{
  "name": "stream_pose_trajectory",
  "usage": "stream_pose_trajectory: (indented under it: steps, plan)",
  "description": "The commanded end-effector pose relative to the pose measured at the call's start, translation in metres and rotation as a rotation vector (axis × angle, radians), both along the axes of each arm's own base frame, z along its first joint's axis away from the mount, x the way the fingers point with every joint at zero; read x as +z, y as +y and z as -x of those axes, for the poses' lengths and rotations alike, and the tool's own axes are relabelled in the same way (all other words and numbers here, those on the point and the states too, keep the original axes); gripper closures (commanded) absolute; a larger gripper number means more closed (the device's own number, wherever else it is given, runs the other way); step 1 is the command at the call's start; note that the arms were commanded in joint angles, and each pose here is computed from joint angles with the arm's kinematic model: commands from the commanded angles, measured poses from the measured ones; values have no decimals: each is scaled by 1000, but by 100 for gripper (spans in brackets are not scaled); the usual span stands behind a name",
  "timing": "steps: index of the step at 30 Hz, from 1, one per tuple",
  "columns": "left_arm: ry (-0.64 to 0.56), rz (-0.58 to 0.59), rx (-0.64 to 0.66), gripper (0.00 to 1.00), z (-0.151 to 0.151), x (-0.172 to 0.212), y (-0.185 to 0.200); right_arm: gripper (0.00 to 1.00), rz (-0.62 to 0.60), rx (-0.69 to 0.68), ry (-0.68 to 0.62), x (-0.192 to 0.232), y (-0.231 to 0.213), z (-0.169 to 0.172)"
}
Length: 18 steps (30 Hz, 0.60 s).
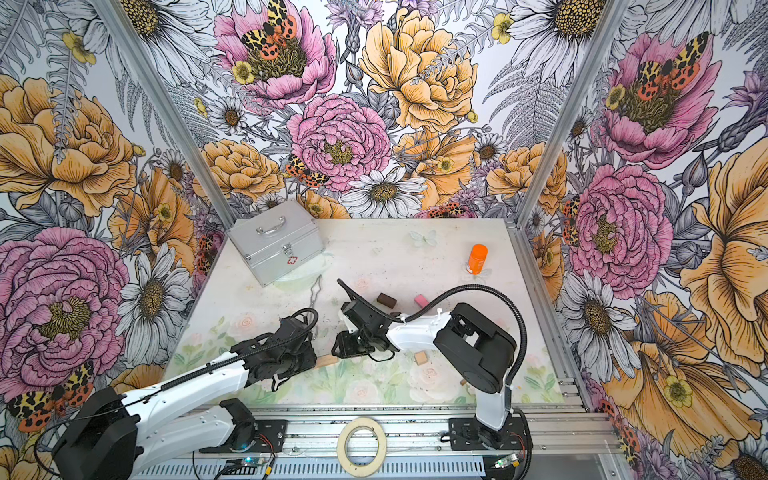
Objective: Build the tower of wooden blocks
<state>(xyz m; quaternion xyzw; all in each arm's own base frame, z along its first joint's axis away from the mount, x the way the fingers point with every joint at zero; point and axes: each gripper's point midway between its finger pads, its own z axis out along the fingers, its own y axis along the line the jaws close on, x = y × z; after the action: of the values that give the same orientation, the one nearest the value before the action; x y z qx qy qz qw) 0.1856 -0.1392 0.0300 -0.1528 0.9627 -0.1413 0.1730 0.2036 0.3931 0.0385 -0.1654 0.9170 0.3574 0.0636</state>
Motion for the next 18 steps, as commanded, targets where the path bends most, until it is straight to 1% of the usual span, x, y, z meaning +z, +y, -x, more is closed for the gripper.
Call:
stream_pose_trajectory:
  steps: [1, 4, 10, 18]
  plan:
    - [-1, 35, -17, 69, 1, -2, -8, 57, 2, 14, 13, -6, 3, 6]
    - [1, 39, -23, 69, 1, -3, -9, 58, 1, 16, 19, -6, 3, 8]
    - [5, 53, -31, 70, 1, -7, -13, 62, 7, 17, 31, -9, 3, 11]
    - [8, 60, -38, 71, 2, -8, -14, 66, 3, 21, 36, -9, 7, 11]
